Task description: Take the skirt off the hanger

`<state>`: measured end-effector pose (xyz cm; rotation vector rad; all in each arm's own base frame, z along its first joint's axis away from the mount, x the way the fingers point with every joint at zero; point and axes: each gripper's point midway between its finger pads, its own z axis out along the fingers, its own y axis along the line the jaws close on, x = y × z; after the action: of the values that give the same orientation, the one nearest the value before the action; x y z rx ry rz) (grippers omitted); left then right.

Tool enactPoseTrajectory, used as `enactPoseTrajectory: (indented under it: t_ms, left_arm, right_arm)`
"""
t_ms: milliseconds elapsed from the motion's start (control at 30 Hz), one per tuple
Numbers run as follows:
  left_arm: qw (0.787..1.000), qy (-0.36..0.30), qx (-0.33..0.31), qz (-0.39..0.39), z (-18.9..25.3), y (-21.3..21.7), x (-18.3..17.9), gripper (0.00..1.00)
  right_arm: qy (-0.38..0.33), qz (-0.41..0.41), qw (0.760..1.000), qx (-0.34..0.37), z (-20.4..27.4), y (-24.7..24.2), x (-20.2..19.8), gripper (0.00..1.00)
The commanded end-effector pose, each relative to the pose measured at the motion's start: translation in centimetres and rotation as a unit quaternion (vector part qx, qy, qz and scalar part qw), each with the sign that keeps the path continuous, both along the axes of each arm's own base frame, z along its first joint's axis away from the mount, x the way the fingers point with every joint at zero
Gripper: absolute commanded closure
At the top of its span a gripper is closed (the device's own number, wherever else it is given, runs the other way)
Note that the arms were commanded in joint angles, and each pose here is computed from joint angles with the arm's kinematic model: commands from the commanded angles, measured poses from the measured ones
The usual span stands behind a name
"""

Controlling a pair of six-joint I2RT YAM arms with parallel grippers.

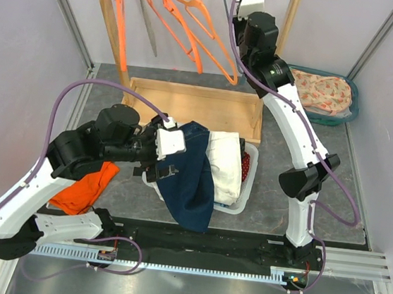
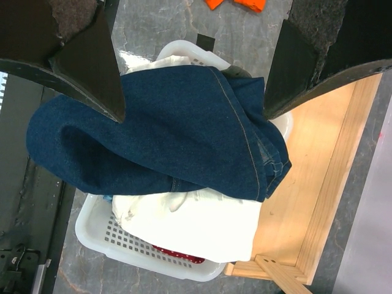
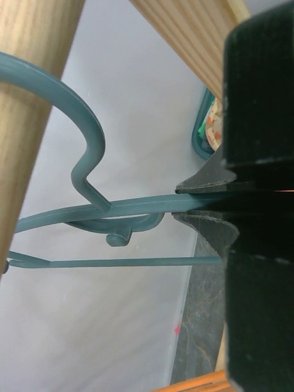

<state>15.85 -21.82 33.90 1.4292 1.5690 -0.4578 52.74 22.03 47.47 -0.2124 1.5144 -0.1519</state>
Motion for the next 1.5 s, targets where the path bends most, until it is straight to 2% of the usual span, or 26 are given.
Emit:
enactPoseTrajectory:
  t_ms: [0,67,100,167,200,267,300,367,400,433,533,733,867,967,1000,1033,1100,1133,1167,1200,1233,1400,1433,1467]
  left_arm:
    - [0.999,-0.03,-0.018,0.003,1.2,-0.3,0.7,0.0]
    - [0.999,-0.033,-0.024,0.008,1.6,-0.4,0.9,0.0]
    - [0.999,-0.035,-0.028,0.011,2.0,-0.4,1.0,0.0]
    - [0.999,-0.035,-0.034,0.015,2.3,-0.7,1.3,0.0]
    - [0.998,-0.039,-0.04,0.019,2.9,-0.7,1.4,0.0]
    - [0.998,-0.04,-0.045,0.022,3.3,-0.9,1.6,0.0]
    - [0.998,-0.041,-0.048,0.022,3.6,-0.9,1.6,0.0]
    - [0.998,-0.044,-0.049,0.023,3.8,-1.0,1.8,0.0]
    - [0.997,-0.047,-0.048,0.024,3.9,-1.0,1.8,0.0]
    - [0.997,-0.048,-0.047,0.026,3.9,-0.9,1.9,0.0]
    - [0.996,-0.059,-0.048,0.036,4.2,-0.7,2.4,0.0]
    - [0.994,-0.072,-0.063,0.047,5.4,-0.6,2.7,0.0]
    - [0.993,-0.074,-0.073,0.05,6.0,-0.7,2.8,0.0]
    - [0.992,-0.071,-0.081,0.06,6.5,-0.4,2.8,0.0]
    - [0.992,-0.071,-0.083,0.063,6.6,-0.3,2.7,0.0]
    - [0.991,-0.075,-0.09,0.065,7.3,-0.2,2.7,0.0]
    - [0.989,-0.076,-0.099,0.079,8.0,0.2,2.8,0.0]
    - [0.988,-0.076,-0.106,0.086,8.6,0.4,2.8,0.0]
    - [0.986,-0.07,-0.112,0.099,8.8,0.7,2.9,0.0]
    - [0.986,-0.065,-0.112,0.104,8.7,0.8,2.8,0.0]
    - [0.987,-0.058,-0.107,0.108,8.1,1.2,2.7,0.0]
    - [0.986,-0.025,-0.089,0.137,4.5,2.7,2.5,0.0]
    - [0.986,-0.017,-0.076,0.151,3.0,3.2,2.8,0.0]
    - [0.982,-0.015,-0.076,0.169,2.7,3.8,3.1,0.0]
  right_arm:
    - [0.007,0.02,0.999,0.033,0.4,0.1,-1.4,0.83]
    - [0.017,0.025,0.999,0.038,0.0,-0.2,-2.4,0.73]
    - [0.018,0.024,0.999,0.041,0.1,-0.4,-2.8,0.64]
    - [0.019,0.021,0.999,0.046,0.3,-1.2,-3.8,0.54]
    - [0.017,0.018,0.998,0.052,0.6,-1.5,-4.1,0.45]
    - [0.012,0.017,0.998,0.058,1.3,-2.1,-5.2,0.4]
    - [0.01,0.016,0.998,0.06,1.6,-2.4,-5.5,0.29]
    - [0.005,0.013,0.998,0.067,2.6,-3.1,-6.5,0.16]
    - [0.004,0.011,0.997,0.071,3.0,-3.5,-6.9,0.02]
    - [0.005,0.01,0.997,0.077,3.2,-3.6,-7.4,0.02]
    - [-0.021,0.0,0.993,0.112,6.1,-6.2,-10.9,0.02]
    - [-0.068,0.045,0.982,0.171,9.9,-9.7,-19.0,0.02]
    - [-0.046,0.115,0.97,0.21,8.8,-9.2,-22.9,0.02]
    - [0.009,0.207,0.956,0.206,5.1,-6.4,-25.2,0.05]
    - [0.007,0.234,0.949,0.213,4.9,-6.1,-26.7,0.07]
    - [0.039,0.234,0.949,0.207,1.6,-5.5,-26.2,0.11]
    - [0.052,0.244,0.944,0.217,-0.1,-5.4,-27.2,0.17]
    - [0.081,0.238,0.944,0.212,-2.9,-5.0,-26.8,0.2]
    - [0.094,0.238,0.944,0.21,-4.1,-4.8,-26.9,0.28]
    - [0.118,0.236,0.941,0.211,-6.4,-4.6,-27.0,0.32]
    - [0.13,0.24,0.939,0.21,-7.5,-4.2,-27.2,0.4]
    - [0.188,0.224,0.942,0.166,-12.6,-2.3,-27.8,0.6]
    - [0.189,0.216,0.945,0.156,-12.9,-2.2,-27.8,0.74]
    - [0.184,0.184,0.955,0.145,-13.1,-2.6,-27.5,0.81]
